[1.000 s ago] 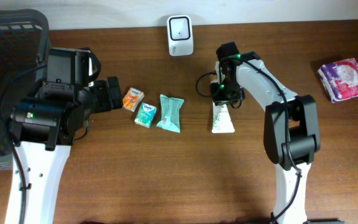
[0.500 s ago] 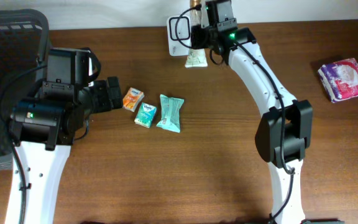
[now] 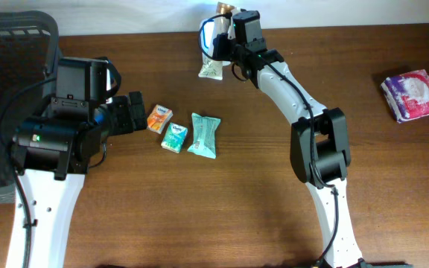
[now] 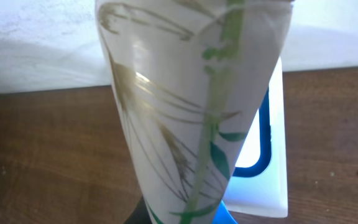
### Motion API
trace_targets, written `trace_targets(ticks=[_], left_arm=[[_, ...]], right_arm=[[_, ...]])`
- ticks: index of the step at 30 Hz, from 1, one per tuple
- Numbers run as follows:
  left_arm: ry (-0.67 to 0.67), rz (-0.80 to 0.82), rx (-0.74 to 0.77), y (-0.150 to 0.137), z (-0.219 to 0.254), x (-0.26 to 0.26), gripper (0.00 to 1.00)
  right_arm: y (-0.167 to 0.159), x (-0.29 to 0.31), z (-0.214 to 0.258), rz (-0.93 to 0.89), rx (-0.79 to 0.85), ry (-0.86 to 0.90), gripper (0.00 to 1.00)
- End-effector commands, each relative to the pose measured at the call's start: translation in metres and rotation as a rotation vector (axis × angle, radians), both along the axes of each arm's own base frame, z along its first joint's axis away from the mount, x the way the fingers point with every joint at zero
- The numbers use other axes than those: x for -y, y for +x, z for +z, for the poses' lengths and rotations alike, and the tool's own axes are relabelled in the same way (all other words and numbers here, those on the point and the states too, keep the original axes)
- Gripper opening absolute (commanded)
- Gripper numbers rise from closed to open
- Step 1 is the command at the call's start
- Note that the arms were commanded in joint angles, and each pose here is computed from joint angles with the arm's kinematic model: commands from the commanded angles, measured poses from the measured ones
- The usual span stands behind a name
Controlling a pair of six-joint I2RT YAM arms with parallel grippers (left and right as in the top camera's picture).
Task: Scan the item barcode
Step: 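Raise the white bamboo tube to the scanner with the right gripper, then carry the tube right and set it beside the purple-red package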
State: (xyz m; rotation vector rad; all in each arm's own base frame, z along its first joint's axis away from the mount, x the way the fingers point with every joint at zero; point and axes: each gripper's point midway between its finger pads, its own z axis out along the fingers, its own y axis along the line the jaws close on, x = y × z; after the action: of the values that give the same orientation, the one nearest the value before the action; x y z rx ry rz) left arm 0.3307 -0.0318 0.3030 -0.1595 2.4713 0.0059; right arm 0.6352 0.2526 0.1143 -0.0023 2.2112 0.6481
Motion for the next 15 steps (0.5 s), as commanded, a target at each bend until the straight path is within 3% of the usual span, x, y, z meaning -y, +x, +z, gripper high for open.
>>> trace_targets(ticks=[1, 5, 10, 13, 15], left_arm=[[-0.002, 0.012, 0.012, 0.001, 0.004, -0.002, 0.99], [-0.002, 0.012, 0.012, 0.001, 0.004, -0.002, 0.99], [-0.002, 0.012, 0.012, 0.001, 0.004, -0.002, 0.99], [-0.002, 0.012, 0.012, 0.001, 0.004, -0.002, 0.99], [-0.002, 0.011, 0.012, 0.001, 0.004, -0.002, 0.99]], right_arm=[[-0.001, -0.002, 0.043, -0.001, 0.033, 0.035, 0.04], [-0.014, 0.004, 0.052, -0.021, -0.069, 0.022, 0.04], [-0.015, 0.007, 0.057, -0.017, -0.078, 0.036, 0.04], [-0.015, 0.049, 0.074, -0.081, -0.114, 0.026, 0.04], [-0.018, 0.109, 0.083, -0.168, -0.165, 0.014, 0.04]])
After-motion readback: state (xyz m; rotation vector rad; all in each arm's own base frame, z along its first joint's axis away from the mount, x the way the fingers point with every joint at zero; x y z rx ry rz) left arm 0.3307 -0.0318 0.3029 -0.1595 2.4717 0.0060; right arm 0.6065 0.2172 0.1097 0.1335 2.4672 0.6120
